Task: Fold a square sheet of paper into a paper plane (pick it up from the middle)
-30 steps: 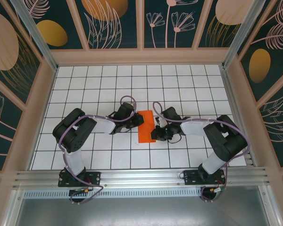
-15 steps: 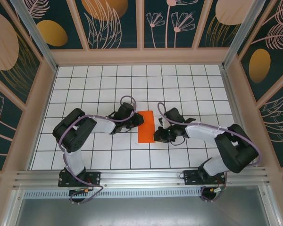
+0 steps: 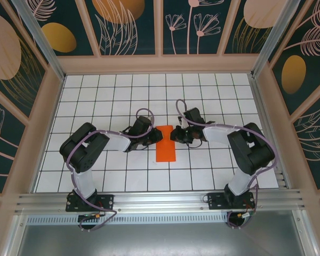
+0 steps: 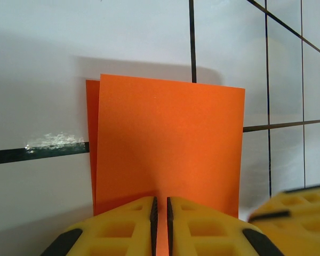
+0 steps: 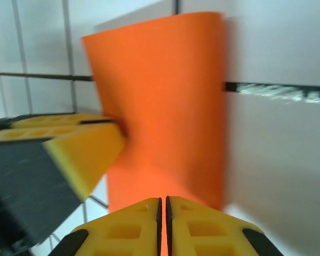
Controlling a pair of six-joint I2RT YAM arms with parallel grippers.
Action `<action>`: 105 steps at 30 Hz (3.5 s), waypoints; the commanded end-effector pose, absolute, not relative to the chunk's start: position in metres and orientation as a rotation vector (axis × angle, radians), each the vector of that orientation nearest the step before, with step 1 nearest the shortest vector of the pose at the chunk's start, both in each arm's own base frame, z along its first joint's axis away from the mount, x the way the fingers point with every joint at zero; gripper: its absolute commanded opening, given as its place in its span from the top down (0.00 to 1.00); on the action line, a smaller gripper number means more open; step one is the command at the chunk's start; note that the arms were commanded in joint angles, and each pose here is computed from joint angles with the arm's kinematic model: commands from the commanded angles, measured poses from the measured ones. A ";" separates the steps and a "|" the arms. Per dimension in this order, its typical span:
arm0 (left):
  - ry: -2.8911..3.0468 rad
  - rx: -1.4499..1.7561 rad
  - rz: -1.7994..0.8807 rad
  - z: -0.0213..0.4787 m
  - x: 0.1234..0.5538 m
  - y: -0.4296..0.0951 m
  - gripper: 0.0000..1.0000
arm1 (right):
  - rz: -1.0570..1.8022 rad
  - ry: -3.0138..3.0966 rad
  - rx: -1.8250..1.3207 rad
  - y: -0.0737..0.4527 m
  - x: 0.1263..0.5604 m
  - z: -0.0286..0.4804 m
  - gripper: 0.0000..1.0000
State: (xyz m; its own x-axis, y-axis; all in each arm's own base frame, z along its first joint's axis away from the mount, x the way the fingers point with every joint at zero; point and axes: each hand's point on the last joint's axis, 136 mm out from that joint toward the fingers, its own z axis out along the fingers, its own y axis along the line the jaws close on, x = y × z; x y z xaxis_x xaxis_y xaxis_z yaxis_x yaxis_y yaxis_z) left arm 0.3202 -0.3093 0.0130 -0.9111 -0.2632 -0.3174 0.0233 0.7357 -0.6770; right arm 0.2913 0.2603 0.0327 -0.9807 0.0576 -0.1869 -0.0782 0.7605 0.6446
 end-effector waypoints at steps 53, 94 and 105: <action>2.852 -0.184 -0.606 -0.076 0.275 -0.256 0.86 | 0.888 2.672 0.061 0.264 0.368 0.014 0.87; 2.856 -0.181 -0.594 -0.077 0.273 -0.253 0.86 | 0.803 2.695 0.159 0.256 0.370 0.010 0.87; 2.852 -0.176 -0.590 -0.075 0.271 -0.251 0.86 | 0.837 2.565 0.401 0.226 0.396 0.022 0.87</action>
State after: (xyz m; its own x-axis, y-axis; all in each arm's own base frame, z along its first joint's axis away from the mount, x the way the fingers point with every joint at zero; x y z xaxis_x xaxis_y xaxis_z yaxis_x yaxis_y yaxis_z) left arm 0.3202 -0.3095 0.0119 -0.9152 -0.2181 -0.3389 0.0595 0.7586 -0.6488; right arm 0.3754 0.2527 0.0191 -0.9274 0.2857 -0.2414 0.0719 0.7696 0.6344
